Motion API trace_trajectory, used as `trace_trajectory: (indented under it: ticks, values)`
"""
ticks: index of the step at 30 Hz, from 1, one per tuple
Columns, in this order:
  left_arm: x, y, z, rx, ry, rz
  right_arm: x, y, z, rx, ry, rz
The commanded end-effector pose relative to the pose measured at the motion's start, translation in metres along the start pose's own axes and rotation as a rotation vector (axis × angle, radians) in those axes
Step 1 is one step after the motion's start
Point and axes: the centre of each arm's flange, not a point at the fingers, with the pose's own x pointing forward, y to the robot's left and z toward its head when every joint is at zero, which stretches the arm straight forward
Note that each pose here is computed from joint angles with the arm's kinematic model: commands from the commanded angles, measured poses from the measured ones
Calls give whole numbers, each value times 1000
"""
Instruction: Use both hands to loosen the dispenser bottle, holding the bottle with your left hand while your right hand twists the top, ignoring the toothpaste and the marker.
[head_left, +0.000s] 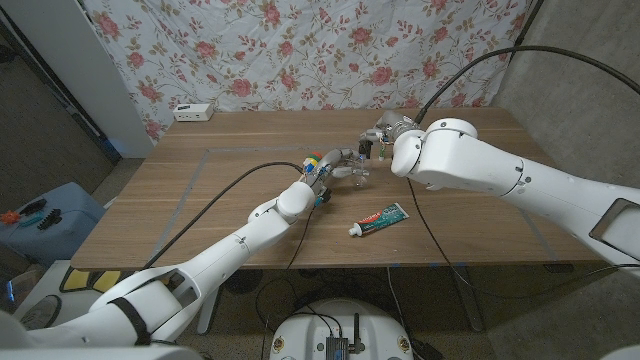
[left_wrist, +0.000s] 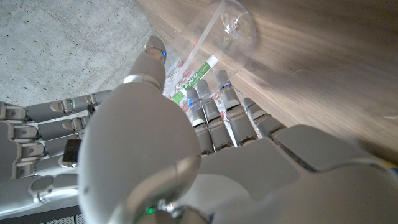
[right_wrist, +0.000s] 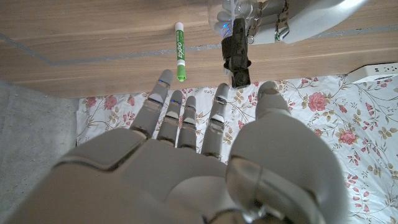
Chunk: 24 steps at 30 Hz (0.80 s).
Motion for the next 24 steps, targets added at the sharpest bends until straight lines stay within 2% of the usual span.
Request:
trace_trajectory:
  ticks: [1,12,24]
  values:
    - [-1,0,0,2,-5,-2,-1,-3,-1,13,-11,-18]
    - [-3,2,1,8,2,6,1,-4,-4,14,-6,-15]
    - [-1,2,3,15,2,6,6,-7,0,-18,9,14]
